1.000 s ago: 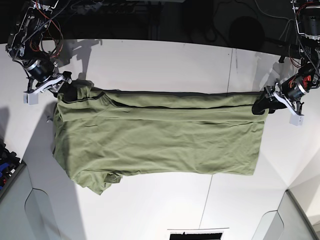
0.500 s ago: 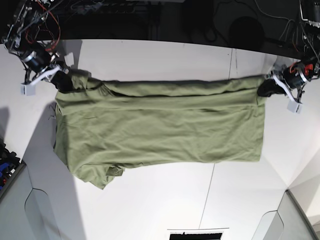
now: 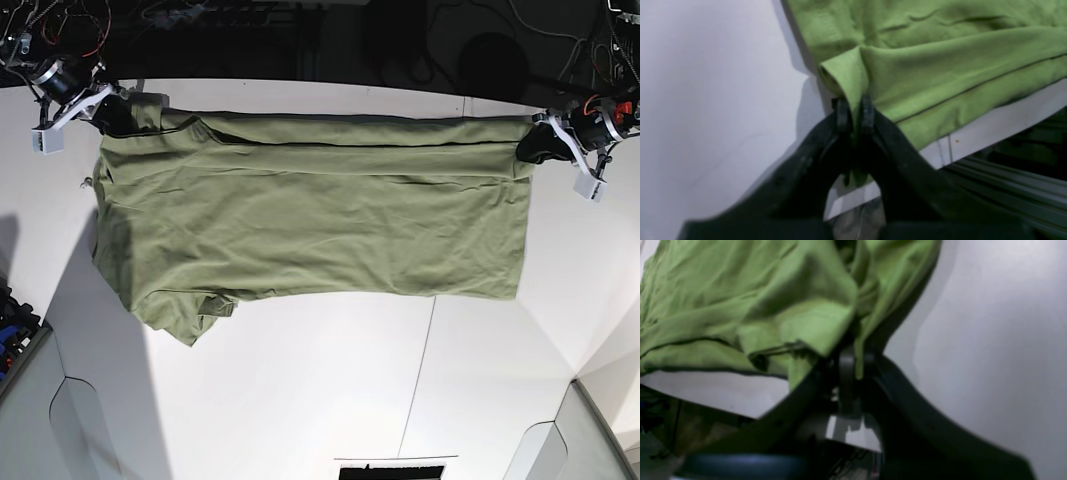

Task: Layout the t-shirt on the table in an organized manner, then fold the t-shirt properly
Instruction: 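Release and move both grippers to the hem corners of the shirt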

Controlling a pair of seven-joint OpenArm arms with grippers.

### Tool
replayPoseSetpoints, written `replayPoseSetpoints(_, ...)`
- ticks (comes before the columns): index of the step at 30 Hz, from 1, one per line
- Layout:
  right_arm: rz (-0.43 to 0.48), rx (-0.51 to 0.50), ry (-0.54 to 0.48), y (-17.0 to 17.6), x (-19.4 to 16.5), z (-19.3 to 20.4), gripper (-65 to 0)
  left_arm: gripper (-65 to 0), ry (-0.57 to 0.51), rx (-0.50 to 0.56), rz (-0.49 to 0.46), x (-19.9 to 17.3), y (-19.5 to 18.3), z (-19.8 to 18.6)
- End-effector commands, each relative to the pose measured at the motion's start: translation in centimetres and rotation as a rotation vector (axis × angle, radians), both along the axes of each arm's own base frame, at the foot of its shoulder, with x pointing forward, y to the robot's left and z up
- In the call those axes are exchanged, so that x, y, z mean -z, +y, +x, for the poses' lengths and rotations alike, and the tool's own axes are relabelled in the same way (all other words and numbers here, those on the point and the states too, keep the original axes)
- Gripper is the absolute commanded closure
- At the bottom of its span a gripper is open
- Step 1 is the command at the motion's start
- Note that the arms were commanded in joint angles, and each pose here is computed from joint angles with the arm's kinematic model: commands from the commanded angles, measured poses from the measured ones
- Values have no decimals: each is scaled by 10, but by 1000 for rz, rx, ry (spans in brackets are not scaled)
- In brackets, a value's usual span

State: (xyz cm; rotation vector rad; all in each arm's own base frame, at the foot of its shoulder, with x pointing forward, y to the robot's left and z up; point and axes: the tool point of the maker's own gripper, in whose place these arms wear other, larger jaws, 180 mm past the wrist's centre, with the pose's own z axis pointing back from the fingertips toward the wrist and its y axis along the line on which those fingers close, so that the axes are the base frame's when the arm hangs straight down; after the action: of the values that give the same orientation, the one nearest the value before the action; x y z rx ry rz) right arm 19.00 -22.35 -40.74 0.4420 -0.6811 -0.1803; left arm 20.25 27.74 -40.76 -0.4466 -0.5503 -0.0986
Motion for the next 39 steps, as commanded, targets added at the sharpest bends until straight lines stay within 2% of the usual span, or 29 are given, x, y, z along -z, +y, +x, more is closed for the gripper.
replayPoseSetpoints(1,-16,-3,-45,-5,-11,8,0,-48,-31,3,11,-10,5,7)
replayPoseSetpoints(4,-20,-5,-45,-6,-11,8,-175,-229,-34,4,12,-10,6,9)
replayPoseSetpoints(6,-43,-10,-38,-10,-11,8,-241,-294,-32,4,22,-12,10,9)
replayPoseSetpoints(9,-73,-5,-35,-22,-13,7,-244,-295,-53,-9,28,-28,19,14)
replayPoseSetpoints(15,-148,32,-71,-57,-29,12,-244,-296,-201,-32,74,-78,39,38)
replayPoseSetpoints(23,-254,49,-209,-90,-68,67,-245,-296,-392,-19,141,-108,40,97)
replayPoseSetpoints(25,-246,67,-232,-99,-72,85,-256,-297,-403,7,152,-105,32,115)
replayPoseSetpoints(28,-196,118,-265,-108,-72,113,-344,-307,-399,39,147,-94,20,143)
replayPoseSetpoints(30,-159,151,-278,-112,-69,132,-371,-329,-401,47,154,-88,16,162)
replayPoseSetpoints(33,-115,203,-309,-119,-69,163,-371,-364,-397,36,155,-81,14,191)
replayPoseSetpoints(39,-97,244,-307,-122,-65,216,-371,-370,-331,-76,141,-61,37,220)
